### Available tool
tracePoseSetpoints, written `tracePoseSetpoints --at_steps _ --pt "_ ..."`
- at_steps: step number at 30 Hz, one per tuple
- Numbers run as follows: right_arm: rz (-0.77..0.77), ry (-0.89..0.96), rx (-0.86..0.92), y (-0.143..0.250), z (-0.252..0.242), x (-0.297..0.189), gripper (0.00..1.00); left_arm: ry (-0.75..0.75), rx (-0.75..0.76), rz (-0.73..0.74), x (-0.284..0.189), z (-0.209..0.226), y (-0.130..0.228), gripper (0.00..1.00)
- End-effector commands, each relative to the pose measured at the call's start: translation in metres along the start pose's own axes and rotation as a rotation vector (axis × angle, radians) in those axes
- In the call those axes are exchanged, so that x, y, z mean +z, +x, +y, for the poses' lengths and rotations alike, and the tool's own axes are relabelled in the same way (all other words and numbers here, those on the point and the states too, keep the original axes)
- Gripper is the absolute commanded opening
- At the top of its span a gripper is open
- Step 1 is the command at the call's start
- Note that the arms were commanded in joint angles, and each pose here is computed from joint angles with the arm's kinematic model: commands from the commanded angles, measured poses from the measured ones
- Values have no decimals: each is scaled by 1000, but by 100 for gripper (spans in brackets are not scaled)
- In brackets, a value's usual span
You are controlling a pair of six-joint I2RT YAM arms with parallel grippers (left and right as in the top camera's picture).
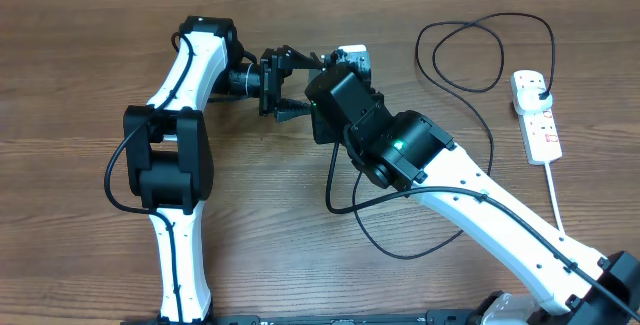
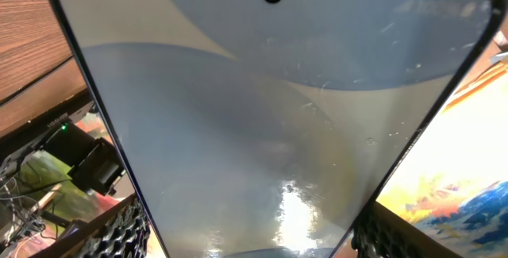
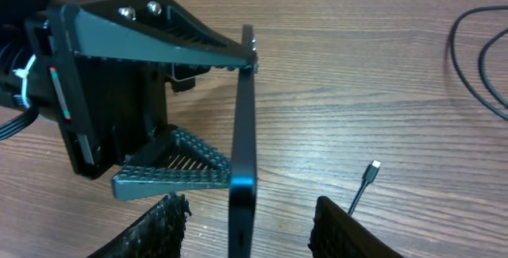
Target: Plug charger to phone and switch on socket
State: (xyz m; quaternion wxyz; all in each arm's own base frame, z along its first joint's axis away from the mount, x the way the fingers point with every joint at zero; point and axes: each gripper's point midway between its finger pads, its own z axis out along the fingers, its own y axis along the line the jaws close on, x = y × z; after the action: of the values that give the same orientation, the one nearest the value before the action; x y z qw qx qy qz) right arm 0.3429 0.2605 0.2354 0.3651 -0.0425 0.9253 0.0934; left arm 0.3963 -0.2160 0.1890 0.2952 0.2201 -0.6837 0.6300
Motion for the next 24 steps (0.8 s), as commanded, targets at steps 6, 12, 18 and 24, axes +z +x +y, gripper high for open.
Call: tracePoseSetpoints --at_steps 6,12,18,24 --pt "11 18 -5 3 1 15 51 53 60 5 -4 -27 22 73" --pt "-11 4 5 -2 5 16 41 52 57 5 -4 -27 22 73" --pt "-9 5 4 -2 5 17 32 52 38 5 -4 -27 22 73" --pt "-4 -3 4 -1 6 17 22 52 38 5 -4 -27 22 74"
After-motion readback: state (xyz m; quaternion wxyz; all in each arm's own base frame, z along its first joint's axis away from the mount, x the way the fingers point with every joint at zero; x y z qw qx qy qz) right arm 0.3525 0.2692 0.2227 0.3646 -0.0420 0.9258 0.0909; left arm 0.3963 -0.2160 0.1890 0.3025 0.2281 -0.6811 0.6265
